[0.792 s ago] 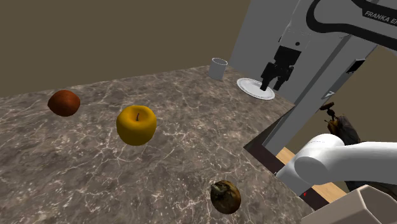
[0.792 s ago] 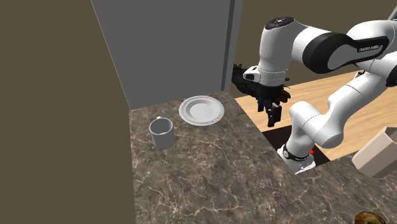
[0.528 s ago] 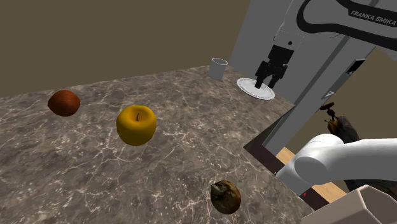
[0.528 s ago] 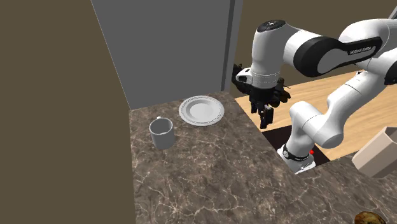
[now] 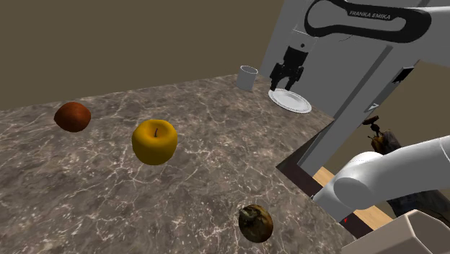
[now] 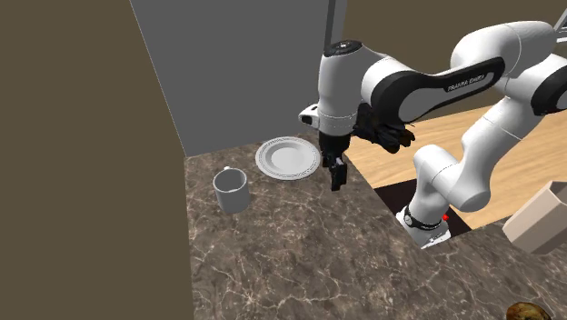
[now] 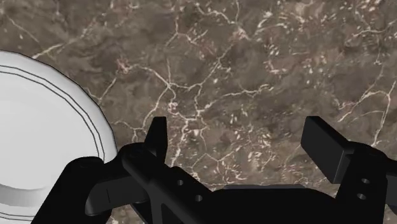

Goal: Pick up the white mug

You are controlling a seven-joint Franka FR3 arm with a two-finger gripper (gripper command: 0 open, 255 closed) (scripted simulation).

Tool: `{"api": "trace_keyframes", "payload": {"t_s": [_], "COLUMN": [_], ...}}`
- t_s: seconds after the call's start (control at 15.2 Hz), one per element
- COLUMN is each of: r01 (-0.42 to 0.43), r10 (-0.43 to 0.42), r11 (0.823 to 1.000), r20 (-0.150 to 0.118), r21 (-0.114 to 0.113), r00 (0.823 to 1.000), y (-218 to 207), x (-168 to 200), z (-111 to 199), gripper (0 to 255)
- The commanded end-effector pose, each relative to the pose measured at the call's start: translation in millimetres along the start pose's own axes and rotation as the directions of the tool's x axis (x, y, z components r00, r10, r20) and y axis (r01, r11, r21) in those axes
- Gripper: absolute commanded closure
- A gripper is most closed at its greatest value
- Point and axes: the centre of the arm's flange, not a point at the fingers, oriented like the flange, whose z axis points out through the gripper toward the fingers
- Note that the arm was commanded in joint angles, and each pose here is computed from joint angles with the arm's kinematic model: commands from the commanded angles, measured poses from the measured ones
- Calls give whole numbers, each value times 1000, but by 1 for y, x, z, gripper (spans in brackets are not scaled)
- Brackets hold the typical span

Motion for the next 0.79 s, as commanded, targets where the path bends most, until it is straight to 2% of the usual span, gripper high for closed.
{"api": "trace_keyframes", "payload": {"t_s": [0.0, 0.73], "r01": [2, 9], "r10": [-2, -13], "r11": [1000, 999], "r20": [-16, -95], "r21": [-7, -46], "r00": [1000, 995], "y": [1, 6], "x": [23, 155], "z": [7, 20], "gripper": [0, 0]}}
